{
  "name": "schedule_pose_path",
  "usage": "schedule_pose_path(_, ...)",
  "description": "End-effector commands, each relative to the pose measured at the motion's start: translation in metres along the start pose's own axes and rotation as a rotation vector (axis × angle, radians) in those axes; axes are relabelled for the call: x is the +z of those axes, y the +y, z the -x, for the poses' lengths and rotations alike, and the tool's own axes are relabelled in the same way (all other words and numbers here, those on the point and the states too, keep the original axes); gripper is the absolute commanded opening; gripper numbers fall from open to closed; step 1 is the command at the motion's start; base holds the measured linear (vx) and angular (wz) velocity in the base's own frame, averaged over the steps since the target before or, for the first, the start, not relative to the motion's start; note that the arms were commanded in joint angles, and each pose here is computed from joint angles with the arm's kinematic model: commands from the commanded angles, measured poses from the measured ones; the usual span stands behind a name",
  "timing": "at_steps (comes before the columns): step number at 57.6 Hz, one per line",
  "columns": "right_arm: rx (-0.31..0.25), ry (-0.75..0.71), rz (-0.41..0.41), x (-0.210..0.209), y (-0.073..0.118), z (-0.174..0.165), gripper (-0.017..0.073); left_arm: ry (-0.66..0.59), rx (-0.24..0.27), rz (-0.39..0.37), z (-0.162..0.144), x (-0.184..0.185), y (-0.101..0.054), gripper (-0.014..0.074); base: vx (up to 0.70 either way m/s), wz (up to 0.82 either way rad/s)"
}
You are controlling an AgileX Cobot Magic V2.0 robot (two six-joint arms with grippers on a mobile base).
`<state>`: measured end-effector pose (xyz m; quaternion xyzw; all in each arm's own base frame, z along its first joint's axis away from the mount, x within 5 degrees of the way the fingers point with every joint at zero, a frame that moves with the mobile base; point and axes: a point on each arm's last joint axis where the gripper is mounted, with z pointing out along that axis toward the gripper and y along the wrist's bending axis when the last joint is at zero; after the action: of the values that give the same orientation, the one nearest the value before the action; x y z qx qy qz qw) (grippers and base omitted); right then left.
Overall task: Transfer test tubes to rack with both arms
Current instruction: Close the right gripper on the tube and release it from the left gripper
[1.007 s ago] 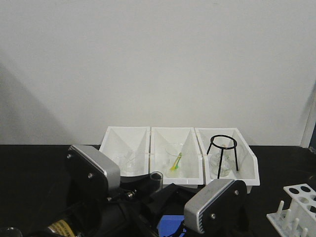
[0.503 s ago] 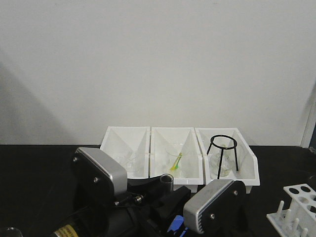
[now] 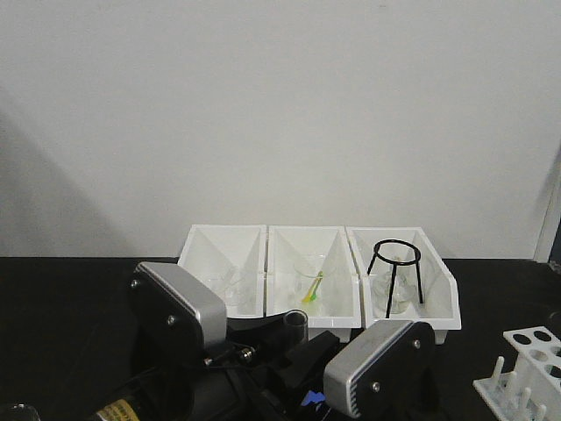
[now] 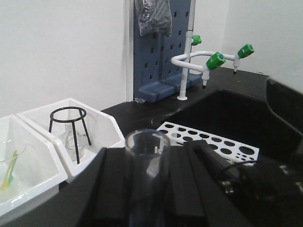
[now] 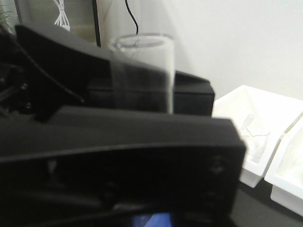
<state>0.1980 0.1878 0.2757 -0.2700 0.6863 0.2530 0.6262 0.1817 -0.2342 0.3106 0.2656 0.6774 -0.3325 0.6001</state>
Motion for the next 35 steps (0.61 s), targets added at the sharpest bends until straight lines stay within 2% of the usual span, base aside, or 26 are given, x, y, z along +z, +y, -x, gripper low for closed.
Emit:
schedule_pose_path(1, -0.009, -0.158, -0.002, -0.0020, -0.0004, 0.0263, -0.0010, -0.125, -0.007, -0.017, 0.0239, -0.0037, -0.0044, -0.0005, 0.00, 0.00)
schedule_pose_path(10, -0.009, -0.157, -0.002, -0.0020, -0.0004, 0.0262, -0.0010, -0.117, -0.001, -0.015, 0.0232, -0.0036, -0.0039, 0.0083, 0.00, 0.00)
schedule_pose_path(27, -0.009, -0.157, -0.002, -0.0020, -0.0004, 0.0262, -0.0008, -0.085, -0.005, -0.010, 0.0204, -0.0032, -0.0029, 0.0420, 0.00, 0.00)
schedule_pose_path(35, -0.004, -0.158, -0.001, -0.0022, -0.0004, 0.0264, -0.0008, -0.092, -0.005, 0.000, 0.0219, -0.0034, 0.0002, 0.0460, 0.00, 0.00)
